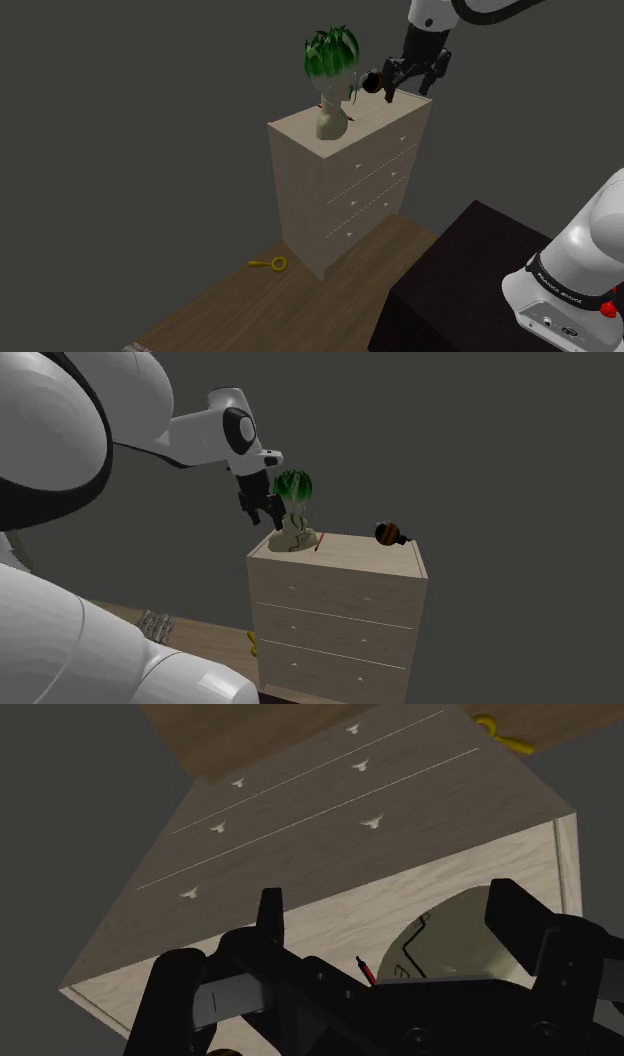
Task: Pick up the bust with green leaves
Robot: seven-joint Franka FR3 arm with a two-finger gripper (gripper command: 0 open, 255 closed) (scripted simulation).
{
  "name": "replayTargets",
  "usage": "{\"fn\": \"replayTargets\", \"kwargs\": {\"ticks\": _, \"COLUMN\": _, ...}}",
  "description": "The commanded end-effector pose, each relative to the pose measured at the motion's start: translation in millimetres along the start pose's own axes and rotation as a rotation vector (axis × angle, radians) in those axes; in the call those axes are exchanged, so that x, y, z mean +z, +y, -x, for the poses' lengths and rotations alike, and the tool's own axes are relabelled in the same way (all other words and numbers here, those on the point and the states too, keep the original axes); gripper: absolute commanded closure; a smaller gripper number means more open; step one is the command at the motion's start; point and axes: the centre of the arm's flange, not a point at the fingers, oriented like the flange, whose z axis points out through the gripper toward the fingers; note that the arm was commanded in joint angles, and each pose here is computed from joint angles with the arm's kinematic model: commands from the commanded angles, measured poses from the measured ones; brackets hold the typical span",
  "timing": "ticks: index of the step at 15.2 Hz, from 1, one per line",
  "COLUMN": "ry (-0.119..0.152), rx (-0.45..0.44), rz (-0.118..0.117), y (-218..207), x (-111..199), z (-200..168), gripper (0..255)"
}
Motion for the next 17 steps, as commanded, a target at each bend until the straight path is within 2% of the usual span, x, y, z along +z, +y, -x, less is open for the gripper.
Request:
{"fn": "replayTargets", "kwargs": {"ticks": 1, "ry": 0.029, "rx": 0.052, "rz": 0.011, "y": -22, "x": 7, "z": -14, "gripper": 0}}
{"fn": "replayTargets", "kwargs": {"ticks": 15, "ry": 0.223, "rx": 0.388, "rz": 0.107, "y": -147, "x": 64, "z": -130, "gripper": 0}}
{"fn": "replayTargets", "kwargs": {"ticks": 17, "ry": 0.23, "rx": 0.401, "rz": 0.11, "y": -151, "x": 71, "z": -134, "gripper": 0}}
